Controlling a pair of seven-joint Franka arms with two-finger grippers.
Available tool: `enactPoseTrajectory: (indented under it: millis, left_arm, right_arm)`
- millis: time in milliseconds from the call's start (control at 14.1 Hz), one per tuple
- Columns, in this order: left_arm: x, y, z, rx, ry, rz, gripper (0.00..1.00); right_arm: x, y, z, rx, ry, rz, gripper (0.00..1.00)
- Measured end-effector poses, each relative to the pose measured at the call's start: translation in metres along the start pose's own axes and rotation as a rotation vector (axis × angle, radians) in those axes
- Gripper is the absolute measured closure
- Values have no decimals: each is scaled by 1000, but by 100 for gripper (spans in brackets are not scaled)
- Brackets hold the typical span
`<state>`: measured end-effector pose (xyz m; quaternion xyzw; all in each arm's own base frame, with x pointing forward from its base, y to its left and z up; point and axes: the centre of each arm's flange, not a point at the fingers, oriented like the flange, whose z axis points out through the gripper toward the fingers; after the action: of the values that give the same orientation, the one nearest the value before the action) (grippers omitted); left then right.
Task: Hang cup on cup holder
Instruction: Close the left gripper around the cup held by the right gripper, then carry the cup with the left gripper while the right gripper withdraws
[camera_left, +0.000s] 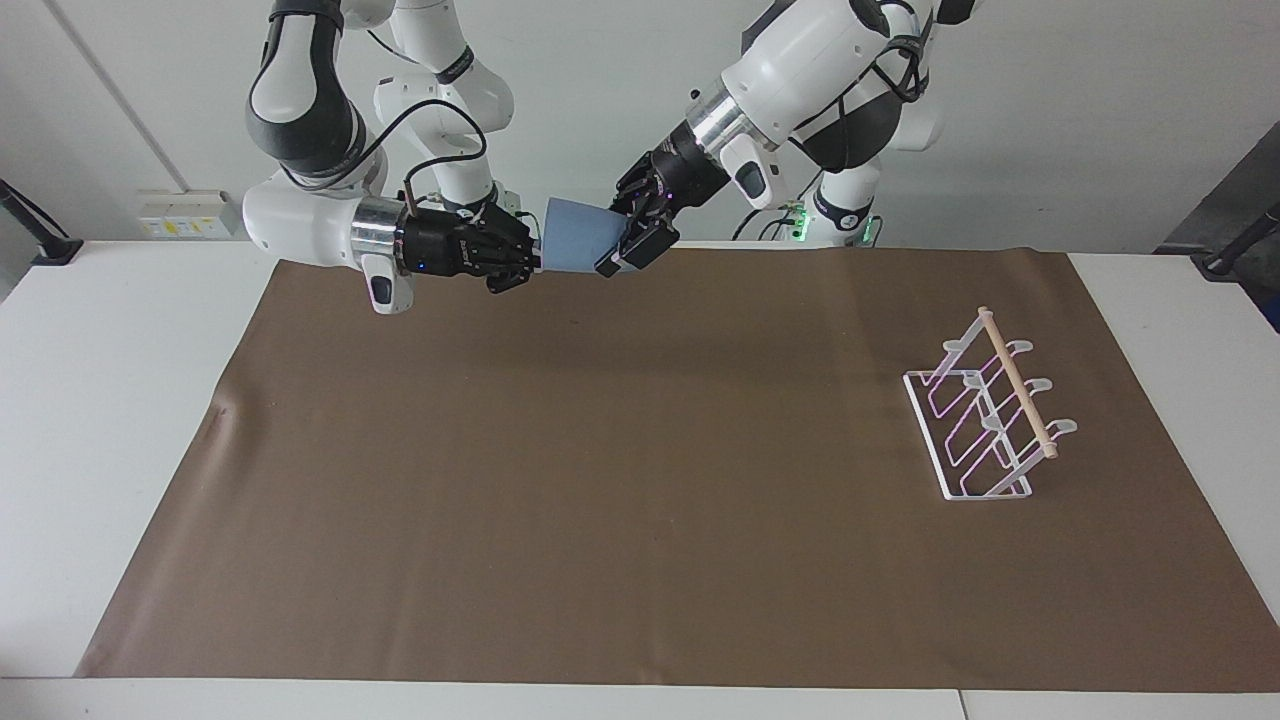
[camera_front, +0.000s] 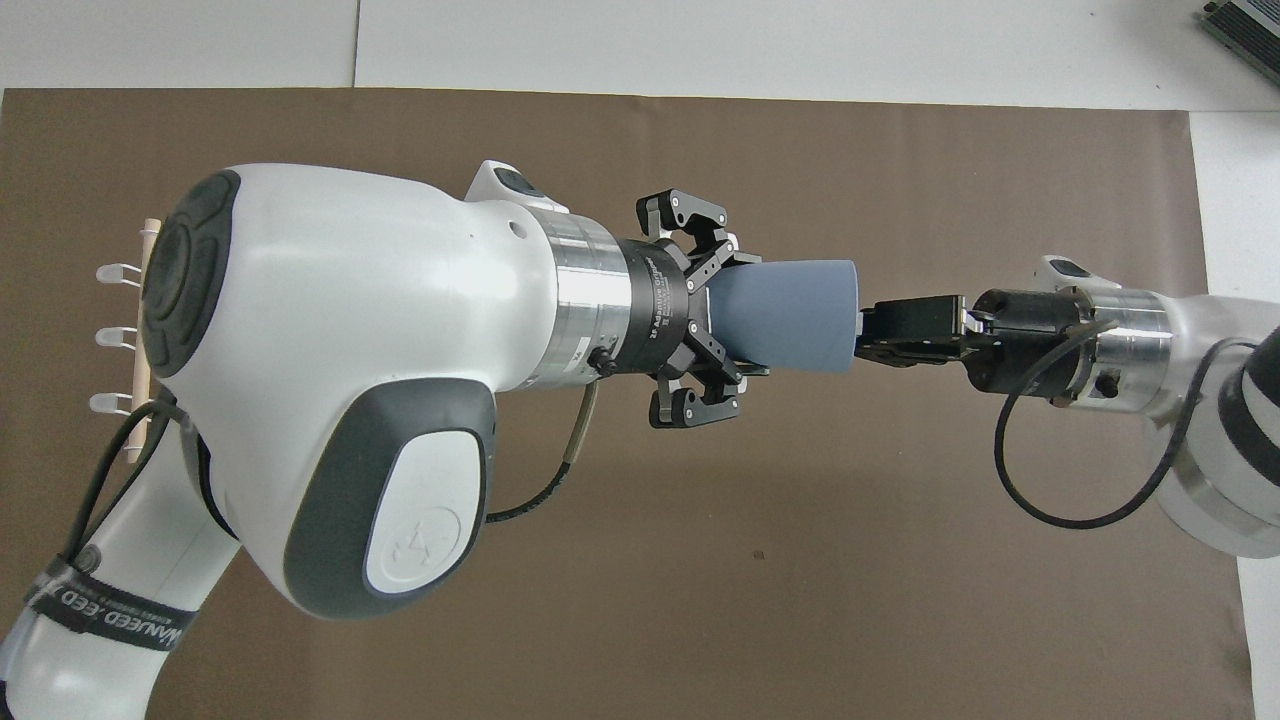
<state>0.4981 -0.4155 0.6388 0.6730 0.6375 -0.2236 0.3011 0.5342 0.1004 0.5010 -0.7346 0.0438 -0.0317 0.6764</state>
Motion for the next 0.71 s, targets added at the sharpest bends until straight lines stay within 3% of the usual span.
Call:
enactPoseTrajectory:
  millis: [213,354,425,709]
  left_arm:
    - [-1,-1,0,-3,7,10,23]
    - [-3,-4,0,5,16,32,23]
    - [-4,-6,-1,5,31,50,23]
    - [-4,-8,-5,6,58,90,23]
  right_arm:
    - [0,0,0,1,0,0,94]
    - [1,0,-1,-2,6,0,76]
    - [1,1,-1,-3,9,1,63]
    - [1,1,-2,-5,15,1,58]
